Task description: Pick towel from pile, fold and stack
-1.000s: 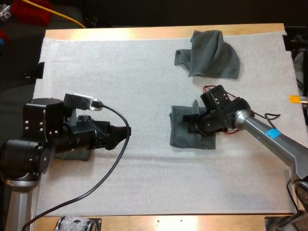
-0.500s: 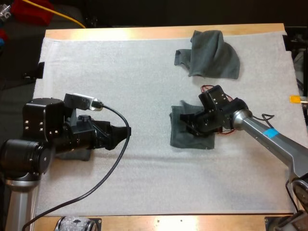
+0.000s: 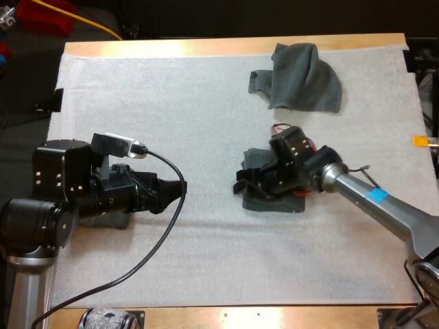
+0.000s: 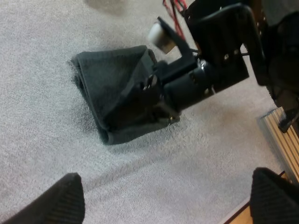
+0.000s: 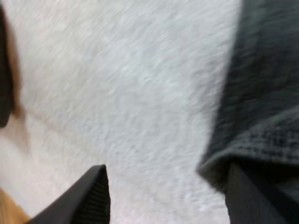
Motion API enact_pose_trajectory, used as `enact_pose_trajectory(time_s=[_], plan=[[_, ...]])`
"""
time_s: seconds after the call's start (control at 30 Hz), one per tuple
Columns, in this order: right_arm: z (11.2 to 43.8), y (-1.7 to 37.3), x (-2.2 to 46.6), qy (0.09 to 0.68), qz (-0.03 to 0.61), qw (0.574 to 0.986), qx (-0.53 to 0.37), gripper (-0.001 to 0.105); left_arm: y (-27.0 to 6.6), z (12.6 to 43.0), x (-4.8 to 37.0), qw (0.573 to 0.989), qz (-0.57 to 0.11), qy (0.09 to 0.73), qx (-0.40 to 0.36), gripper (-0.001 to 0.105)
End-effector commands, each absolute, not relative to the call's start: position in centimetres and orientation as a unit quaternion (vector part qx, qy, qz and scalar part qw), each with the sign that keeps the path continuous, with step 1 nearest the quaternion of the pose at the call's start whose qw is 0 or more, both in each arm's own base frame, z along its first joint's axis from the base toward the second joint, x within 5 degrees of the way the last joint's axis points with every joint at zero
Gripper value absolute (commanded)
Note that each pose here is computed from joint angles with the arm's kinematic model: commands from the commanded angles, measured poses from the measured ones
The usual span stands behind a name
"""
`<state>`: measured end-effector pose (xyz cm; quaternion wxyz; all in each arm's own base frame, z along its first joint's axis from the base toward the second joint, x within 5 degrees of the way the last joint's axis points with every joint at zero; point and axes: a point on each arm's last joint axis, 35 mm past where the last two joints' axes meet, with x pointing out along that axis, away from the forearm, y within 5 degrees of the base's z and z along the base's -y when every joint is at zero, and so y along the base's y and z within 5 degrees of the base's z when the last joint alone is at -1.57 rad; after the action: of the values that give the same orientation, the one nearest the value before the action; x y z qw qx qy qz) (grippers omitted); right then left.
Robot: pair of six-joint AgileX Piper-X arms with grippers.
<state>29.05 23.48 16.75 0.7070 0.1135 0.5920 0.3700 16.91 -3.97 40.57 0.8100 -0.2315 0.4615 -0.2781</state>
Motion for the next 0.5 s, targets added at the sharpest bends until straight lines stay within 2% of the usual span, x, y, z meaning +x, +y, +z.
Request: enact_pose_trajectory(time_s=[0.0,0.23,0.47], plan=[[17.3,24.2,29.1,0.577,0.389,0.710,0.113,0.054,-4.0,40.6,17.0,0.811,-0.276,0.463,-0.228,0.071],[18.5,24.7,29.1,0.544,0.409,0.724,0.114,0.054,-4.0,40.6,17.0,0.811,-0.276,0.463,-0.228,0.071],[21.2,24.2,28.8,0.510,0.404,0.751,0.109,0.054,-4.0,40.6,17.0,0.811,-0.276,0.463,-0.228,0.071]])
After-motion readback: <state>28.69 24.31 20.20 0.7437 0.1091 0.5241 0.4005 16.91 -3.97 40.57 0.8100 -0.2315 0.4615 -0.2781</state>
